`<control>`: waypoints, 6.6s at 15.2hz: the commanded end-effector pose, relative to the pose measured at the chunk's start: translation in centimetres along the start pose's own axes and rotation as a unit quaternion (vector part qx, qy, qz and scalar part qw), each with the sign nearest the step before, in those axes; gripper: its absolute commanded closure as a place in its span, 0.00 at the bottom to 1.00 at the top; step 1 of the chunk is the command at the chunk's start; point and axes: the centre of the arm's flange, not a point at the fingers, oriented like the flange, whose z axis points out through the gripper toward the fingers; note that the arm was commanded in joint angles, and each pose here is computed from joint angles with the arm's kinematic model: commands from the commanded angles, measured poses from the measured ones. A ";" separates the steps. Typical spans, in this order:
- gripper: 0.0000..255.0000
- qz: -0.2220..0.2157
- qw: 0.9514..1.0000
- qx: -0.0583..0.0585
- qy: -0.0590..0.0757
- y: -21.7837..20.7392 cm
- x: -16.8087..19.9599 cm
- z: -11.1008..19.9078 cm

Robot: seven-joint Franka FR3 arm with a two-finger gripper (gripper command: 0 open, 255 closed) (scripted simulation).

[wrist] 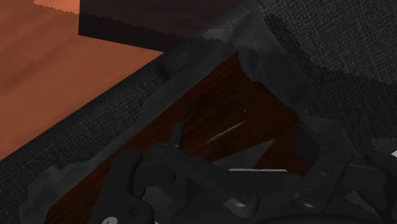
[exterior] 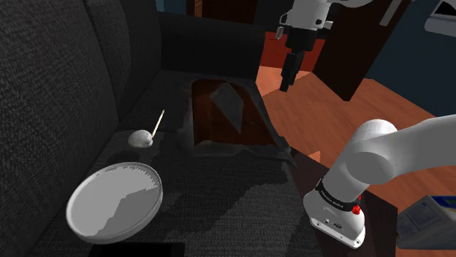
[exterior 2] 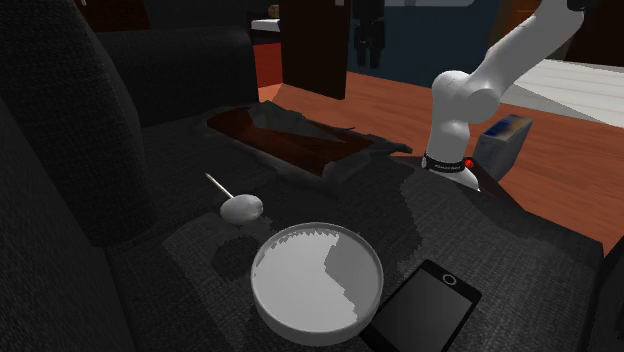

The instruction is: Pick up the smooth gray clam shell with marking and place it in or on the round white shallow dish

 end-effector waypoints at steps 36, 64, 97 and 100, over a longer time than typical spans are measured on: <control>0.00 0.127 0.990 0.051 -0.031 -24.4 35.6 15.4; 1.00 0.132 0.989 0.053 -0.032 -25.7 36.9 19.5; 0.00 0.111 0.992 -0.006 -0.062 -27.9 37.9 21.0; 1.00 0.111 0.992 -0.006 -0.061 -27.9 38.3 21.2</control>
